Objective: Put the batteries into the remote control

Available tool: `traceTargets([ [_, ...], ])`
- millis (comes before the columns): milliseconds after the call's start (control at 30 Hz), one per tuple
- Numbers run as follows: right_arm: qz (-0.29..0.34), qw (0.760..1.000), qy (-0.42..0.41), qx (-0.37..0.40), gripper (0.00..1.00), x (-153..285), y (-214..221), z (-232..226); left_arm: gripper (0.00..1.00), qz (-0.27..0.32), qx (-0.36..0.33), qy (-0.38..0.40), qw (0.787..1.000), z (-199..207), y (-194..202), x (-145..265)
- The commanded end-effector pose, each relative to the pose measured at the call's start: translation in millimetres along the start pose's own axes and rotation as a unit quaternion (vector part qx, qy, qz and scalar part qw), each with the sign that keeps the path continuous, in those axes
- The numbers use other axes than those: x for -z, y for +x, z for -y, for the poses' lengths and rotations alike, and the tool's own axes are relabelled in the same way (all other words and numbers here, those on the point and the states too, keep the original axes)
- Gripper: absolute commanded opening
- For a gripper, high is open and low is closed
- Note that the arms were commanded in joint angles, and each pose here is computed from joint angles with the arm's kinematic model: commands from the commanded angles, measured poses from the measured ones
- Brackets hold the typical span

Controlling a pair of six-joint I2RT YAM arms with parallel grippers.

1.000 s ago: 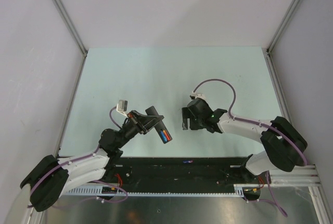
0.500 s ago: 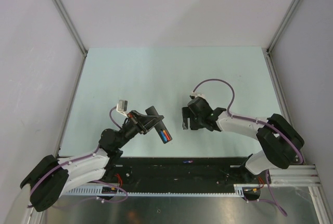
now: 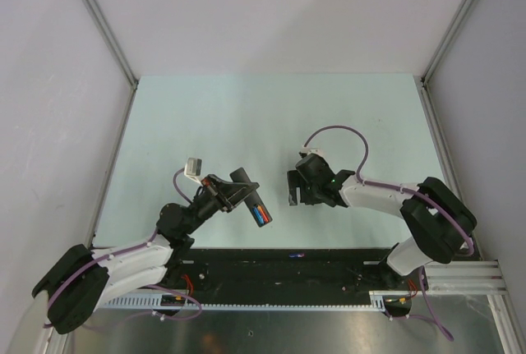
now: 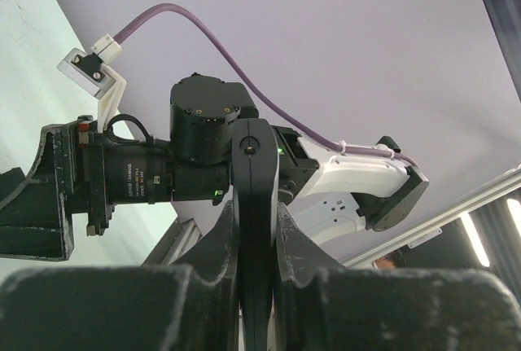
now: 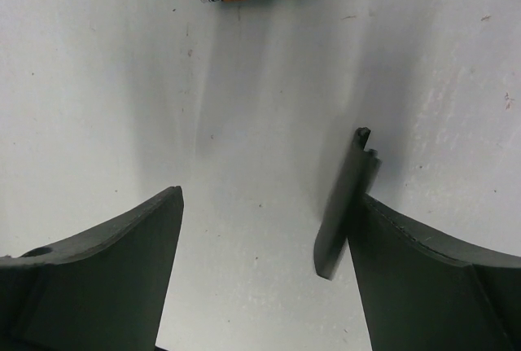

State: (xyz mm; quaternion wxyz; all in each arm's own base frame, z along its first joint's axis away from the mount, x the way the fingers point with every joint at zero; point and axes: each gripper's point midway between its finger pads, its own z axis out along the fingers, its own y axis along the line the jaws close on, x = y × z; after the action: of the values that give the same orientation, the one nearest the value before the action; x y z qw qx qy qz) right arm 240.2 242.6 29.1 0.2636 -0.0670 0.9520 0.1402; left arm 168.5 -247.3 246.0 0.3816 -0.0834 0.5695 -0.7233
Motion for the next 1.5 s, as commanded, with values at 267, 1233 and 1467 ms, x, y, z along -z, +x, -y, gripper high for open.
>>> traceTargets([
  [267,0.032,0.999,0.017,-0.016,0.56,4,-25,7,0.00,-0.002,-0.006,-0.024,1.000,-22,9,19],
  [1233,0.061,0.997,0.030,-0.029,0.75,26,-27,27,0.00,-0.004,-0.003,-0.025,1.000,-23,10,19],
  [1467,0.047,0.998,0.039,-0.030,0.75,19,-21,32,0.00,-0.008,-0.002,-0.025,1.000,-23,11,19],
])
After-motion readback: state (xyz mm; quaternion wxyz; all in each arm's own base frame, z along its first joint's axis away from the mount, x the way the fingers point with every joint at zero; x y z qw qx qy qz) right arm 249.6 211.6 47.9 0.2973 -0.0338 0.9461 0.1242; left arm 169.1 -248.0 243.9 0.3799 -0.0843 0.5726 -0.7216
